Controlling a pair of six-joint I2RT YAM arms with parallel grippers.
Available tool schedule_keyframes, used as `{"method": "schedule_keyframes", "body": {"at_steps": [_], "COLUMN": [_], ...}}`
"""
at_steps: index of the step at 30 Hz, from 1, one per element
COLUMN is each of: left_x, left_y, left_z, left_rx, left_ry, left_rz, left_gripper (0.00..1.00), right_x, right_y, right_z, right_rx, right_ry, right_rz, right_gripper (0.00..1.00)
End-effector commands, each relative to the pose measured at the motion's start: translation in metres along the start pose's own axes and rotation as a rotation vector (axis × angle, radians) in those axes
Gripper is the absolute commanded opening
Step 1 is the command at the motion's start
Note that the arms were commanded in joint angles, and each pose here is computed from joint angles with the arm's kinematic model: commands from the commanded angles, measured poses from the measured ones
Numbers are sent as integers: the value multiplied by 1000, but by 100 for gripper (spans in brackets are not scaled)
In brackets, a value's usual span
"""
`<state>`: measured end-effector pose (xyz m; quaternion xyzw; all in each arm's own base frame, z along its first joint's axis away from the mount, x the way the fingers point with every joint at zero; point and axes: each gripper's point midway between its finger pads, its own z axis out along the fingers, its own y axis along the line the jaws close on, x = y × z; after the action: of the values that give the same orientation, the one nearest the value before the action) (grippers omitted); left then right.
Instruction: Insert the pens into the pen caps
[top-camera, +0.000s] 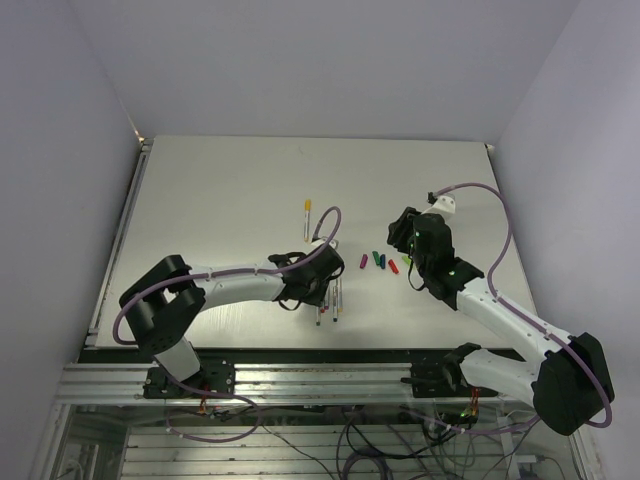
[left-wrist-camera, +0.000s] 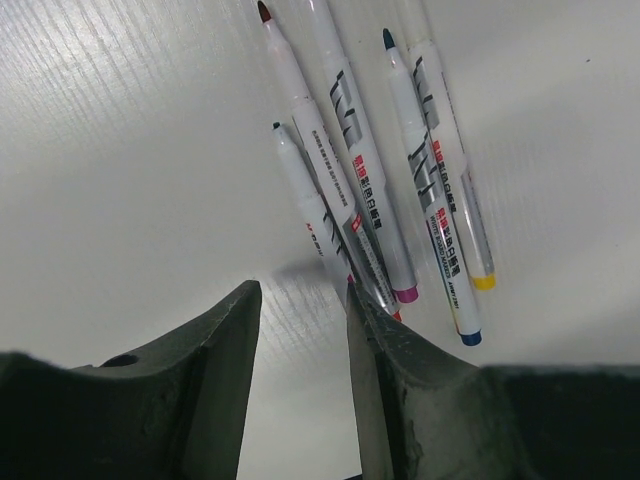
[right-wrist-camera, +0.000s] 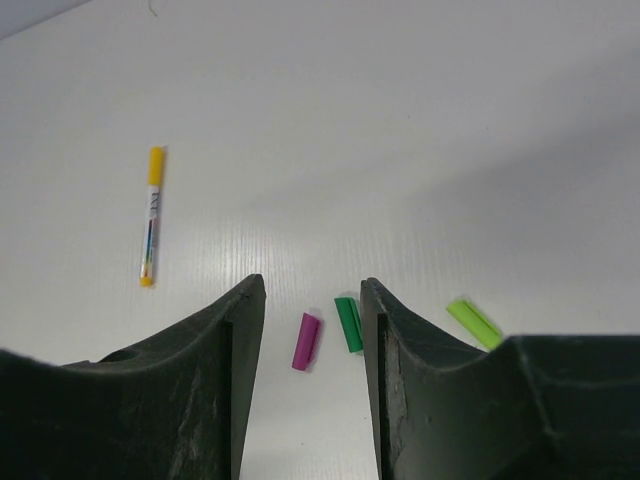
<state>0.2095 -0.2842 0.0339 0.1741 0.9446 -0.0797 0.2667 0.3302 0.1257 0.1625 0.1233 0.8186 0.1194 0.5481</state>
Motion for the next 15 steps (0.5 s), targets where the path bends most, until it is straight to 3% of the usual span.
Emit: {"method": "schedule_keyframes", "body": {"at_steps": [1, 15], "left_x": [0, 8], "left_y": [-3, -6], "left_z": [4, 8], "left_rx": [3, 18], "left_ry": [-8, 20], "left_rz": [-13, -17], "left_gripper": [50, 49], "right_x": [3, 2], "right_y": [0, 2], "right_z": [0, -2], "right_rx": [-3, -18], "right_ry": [5, 6], "right_rz": [10, 10], "right_gripper": [43, 42]}}
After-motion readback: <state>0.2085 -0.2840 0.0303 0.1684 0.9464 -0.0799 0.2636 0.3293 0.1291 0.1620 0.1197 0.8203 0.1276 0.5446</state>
